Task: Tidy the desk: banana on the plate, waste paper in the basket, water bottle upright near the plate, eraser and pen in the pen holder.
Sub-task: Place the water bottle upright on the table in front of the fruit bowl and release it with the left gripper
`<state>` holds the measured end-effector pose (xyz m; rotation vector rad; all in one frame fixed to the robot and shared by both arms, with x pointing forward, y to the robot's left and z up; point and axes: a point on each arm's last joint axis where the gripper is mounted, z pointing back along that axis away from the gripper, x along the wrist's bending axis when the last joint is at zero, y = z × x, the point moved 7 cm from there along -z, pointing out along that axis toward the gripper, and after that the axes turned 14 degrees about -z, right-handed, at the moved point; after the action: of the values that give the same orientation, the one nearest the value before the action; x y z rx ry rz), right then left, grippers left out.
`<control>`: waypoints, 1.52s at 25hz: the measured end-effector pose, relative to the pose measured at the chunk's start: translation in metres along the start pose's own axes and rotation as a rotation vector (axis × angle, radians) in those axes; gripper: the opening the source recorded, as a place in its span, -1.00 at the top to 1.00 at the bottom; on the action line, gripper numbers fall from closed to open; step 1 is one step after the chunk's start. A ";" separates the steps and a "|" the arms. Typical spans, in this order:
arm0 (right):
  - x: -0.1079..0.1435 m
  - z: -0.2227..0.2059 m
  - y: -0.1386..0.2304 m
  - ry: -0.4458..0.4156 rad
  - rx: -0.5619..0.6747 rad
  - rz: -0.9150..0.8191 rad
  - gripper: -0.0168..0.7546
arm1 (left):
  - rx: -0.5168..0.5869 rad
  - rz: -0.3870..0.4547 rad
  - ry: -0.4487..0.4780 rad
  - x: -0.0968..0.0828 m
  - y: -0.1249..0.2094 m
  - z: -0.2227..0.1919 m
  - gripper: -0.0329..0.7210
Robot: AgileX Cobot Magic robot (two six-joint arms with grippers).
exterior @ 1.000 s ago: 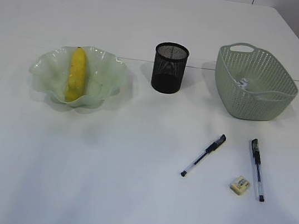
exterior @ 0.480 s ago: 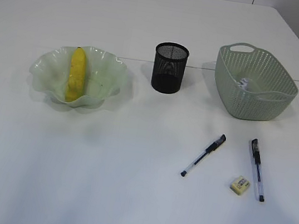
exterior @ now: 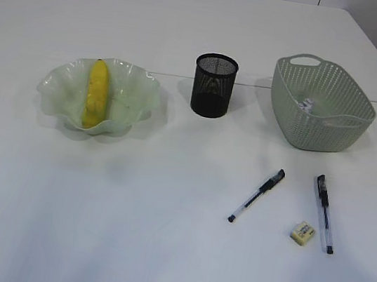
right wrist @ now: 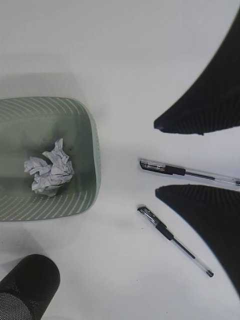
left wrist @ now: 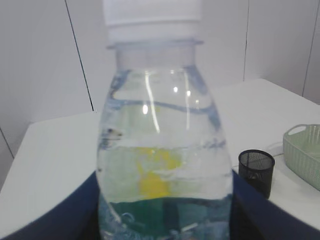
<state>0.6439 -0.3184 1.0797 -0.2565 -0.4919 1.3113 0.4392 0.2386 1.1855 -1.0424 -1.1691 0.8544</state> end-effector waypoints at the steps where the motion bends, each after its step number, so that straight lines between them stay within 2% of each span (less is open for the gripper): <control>1: 0.000 0.000 0.000 0.000 0.000 0.000 0.28 | 0.001 0.004 0.002 0.000 0.000 0.000 -0.07; 10: 0.000 0.000 0.000 0.000 0.000 0.000 0.28 | 0.004 0.005 0.003 -0.001 0.001 0.000 -0.07; 20: 0.000 0.000 0.000 0.000 0.000 0.002 0.28 | 0.011 0.003 0.090 -0.024 0.023 -0.007 -0.07; 38: 0.000 0.000 0.000 0.000 0.000 0.008 0.28 | -0.010 -0.038 0.079 -0.023 0.020 -0.007 -0.07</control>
<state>0.6439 -0.3184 1.0797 -0.2587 -0.4913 1.3191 0.4418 0.2223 1.1586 -1.0496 -1.1242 0.7719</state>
